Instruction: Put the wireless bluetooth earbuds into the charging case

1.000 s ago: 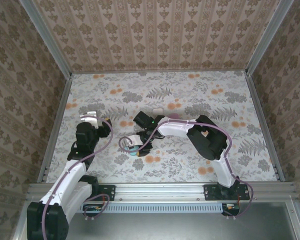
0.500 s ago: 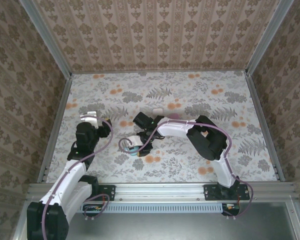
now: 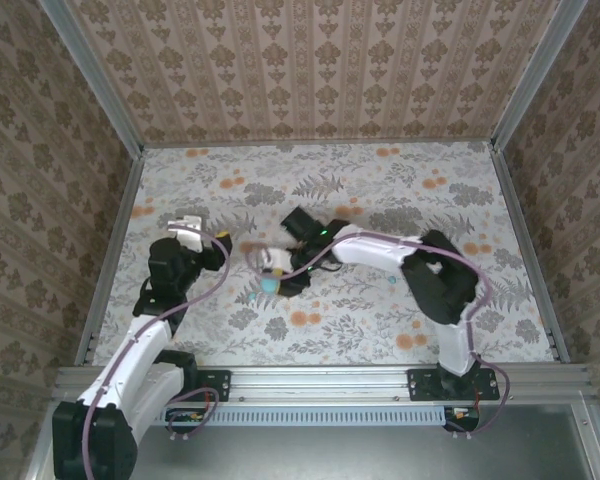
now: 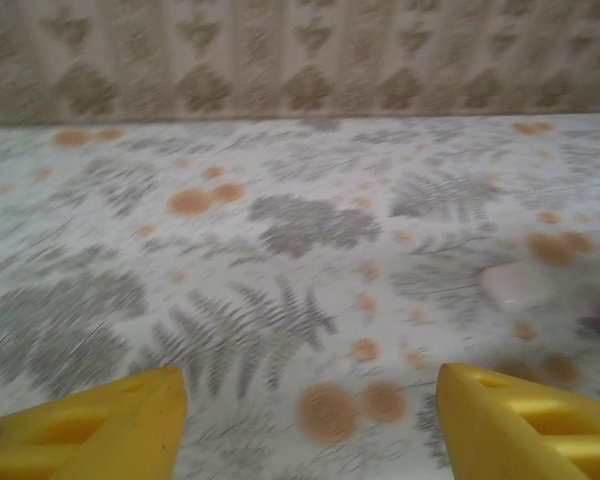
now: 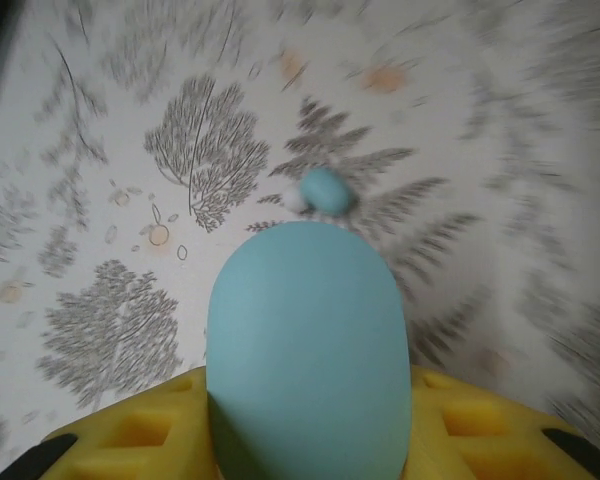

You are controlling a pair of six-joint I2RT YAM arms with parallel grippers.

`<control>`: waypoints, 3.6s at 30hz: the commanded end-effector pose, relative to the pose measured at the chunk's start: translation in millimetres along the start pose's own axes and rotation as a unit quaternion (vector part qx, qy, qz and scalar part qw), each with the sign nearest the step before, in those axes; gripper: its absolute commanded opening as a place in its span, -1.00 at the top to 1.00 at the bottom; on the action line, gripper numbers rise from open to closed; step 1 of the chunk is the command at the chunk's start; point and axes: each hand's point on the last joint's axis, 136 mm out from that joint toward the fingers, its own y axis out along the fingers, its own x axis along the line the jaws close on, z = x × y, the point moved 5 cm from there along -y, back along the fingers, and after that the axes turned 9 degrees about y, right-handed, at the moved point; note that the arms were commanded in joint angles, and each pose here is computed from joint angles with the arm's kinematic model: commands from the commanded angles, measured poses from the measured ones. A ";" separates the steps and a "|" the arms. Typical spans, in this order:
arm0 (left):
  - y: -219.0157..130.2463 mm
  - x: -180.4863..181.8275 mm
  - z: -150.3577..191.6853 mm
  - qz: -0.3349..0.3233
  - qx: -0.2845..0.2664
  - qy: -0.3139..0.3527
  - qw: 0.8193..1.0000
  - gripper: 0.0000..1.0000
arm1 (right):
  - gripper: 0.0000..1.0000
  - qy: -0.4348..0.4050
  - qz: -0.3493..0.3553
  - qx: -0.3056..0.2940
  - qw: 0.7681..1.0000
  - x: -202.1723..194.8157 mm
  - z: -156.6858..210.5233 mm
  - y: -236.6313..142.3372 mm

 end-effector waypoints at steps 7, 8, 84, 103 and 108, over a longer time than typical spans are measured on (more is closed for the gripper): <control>-3.4 -99.6 -77.6 0.355 -0.123 0.141 0.916 -0.48 | 0.23 0.104 0.035 -0.125 0.986 12.9 -7.8 -141.6; -3.1 -108.0 -79.7 0.378 -0.124 0.150 0.905 -0.51 | 0.23 0.101 0.037 -0.134 0.985 15.0 -10.3 -149.9; 2.3 -177.9 -93.8 0.539 -0.097 0.194 0.814 0.15 | 0.12 0.004 0.078 -0.212 0.974 44.6 -28.2 -188.9; 18.4 -155.1 -118.6 0.409 -0.186 0.142 0.882 0.20 | -0.36 0.197 0.161 -0.319 0.913 32.5 -24.2 -241.4; 16.7 -153.9 -127.9 0.400 -0.207 0.136 0.883 0.20 | -0.34 0.237 0.145 -0.340 0.898 32.8 -23.1 -242.8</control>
